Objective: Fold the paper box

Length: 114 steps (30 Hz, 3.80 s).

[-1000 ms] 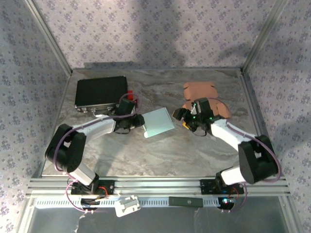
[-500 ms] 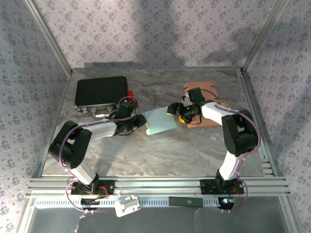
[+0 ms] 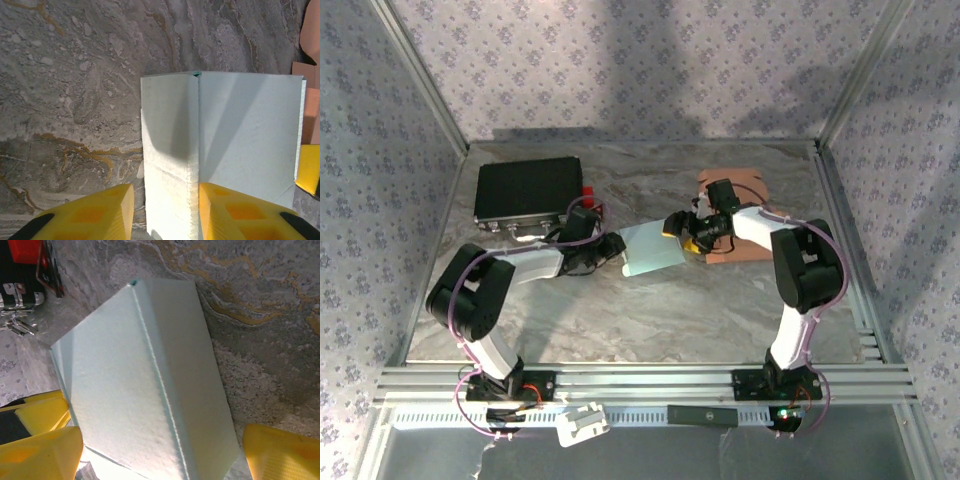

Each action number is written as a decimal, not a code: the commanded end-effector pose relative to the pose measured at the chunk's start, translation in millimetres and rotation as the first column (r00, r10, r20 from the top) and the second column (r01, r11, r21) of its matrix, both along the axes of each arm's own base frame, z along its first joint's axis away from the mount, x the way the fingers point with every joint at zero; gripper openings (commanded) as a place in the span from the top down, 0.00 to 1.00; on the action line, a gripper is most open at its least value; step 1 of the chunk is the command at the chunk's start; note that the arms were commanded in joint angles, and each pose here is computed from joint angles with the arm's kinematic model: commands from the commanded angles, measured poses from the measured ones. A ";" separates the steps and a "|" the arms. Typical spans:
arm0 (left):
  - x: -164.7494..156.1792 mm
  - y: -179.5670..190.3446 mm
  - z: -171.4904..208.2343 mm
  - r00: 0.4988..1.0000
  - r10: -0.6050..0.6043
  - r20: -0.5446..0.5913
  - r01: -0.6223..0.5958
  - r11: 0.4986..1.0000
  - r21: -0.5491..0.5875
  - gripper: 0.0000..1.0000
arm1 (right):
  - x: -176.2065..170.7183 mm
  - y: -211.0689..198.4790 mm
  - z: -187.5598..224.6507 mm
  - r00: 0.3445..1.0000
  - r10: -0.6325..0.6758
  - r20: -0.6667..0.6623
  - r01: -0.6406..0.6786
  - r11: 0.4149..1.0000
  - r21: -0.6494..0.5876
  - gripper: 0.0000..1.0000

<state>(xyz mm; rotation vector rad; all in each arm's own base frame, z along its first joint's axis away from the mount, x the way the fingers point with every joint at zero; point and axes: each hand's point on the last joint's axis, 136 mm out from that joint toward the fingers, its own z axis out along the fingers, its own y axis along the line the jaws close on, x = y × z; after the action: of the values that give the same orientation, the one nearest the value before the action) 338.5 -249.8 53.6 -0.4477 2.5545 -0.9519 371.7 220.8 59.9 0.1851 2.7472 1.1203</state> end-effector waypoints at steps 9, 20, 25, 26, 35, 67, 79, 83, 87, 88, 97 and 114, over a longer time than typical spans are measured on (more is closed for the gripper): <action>5.7 -4.2 21.3 0.999 -0.012 0.040 0.013 0.999 -0.042 0.50 | 1.1 0.8 -7.0 0.999 0.026 -0.024 -0.025 1.000 0.017 0.15; 8.7 -6.4 -7.1 1.000 -0.008 -0.010 0.008 0.999 -0.047 0.75 | 1.0 3.7 -2.1 0.999 0.038 -0.017 -0.038 0.999 0.038 0.15; 3.8 4.5 -15.6 1.000 0.004 -0.025 -0.004 0.999 -0.038 0.86 | -0.8 8.0 0.6 0.998 0.062 -0.015 -0.061 0.995 0.074 0.15; 2.9 7.3 -17.5 1.000 0.007 -0.028 -0.008 0.999 -0.035 0.87 | -0.7 9.2 1.9 0.998 0.067 -0.014 -0.066 0.994 0.090 0.15; -1.0 19.6 -28.9 0.999 0.013 -0.041 -0.015 0.999 -0.042 0.90 | -2.5 21.6 9.5 0.995 0.095 0.000 -0.094 0.979 0.180 0.17; 6.6 56.7 36.4 0.963 0.268 -0.011 -0.267 0.953 -0.144 0.38 | -3.4 29.8 28.8 0.876 -0.193 -0.441 0.377 0.844 0.380 0.58; -15.9 37.4 3.2 0.694 0.425 -0.581 -0.673 0.669 -0.316 0.10 | -31.1 46.1 25.4 0.745 -0.286 -0.603 0.538 0.791 0.290 0.58; -18.9 28.7 0.9 0.649 0.403 -0.645 -0.698 0.652 -0.295 0.01 | -35.5 48.3 23.3 0.718 -0.303 -0.626 0.565 0.779 0.271 0.59; -21.0 13.5 3.9 0.642 0.359 -0.678 -0.698 0.641 -0.321 0.02 | -39.6 46.9 25.2 0.706 -0.321 -0.632 0.580 0.774 0.255 0.59; -22.4 10.6 3.7 0.638 0.351 -0.685 -0.699 0.637 -0.324 0.02 | -39.8 45.7 25.8 0.704 -0.326 -0.631 0.584 0.771 0.253 0.59; -24.4 7.4 3.7 0.584 0.368 -0.724 -0.752 0.582 -0.310 0.18 | -46.8 44.8 32.3 0.688 -0.345 -0.638 0.605 0.759 0.241 0.60; -55.4 30.8 13.1 0.435 0.467 -0.770 -0.817 0.564 -0.119 0.49 | -61.8 36.7 36.9 0.689 -0.382 -0.616 0.611 0.763 0.210 0.38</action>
<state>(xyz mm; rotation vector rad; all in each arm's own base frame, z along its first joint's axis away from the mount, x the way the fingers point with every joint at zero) 294.2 -225.8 69.0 -1.9537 2.2197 -1.3172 311.9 259.7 91.2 1.4584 2.5212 1.6432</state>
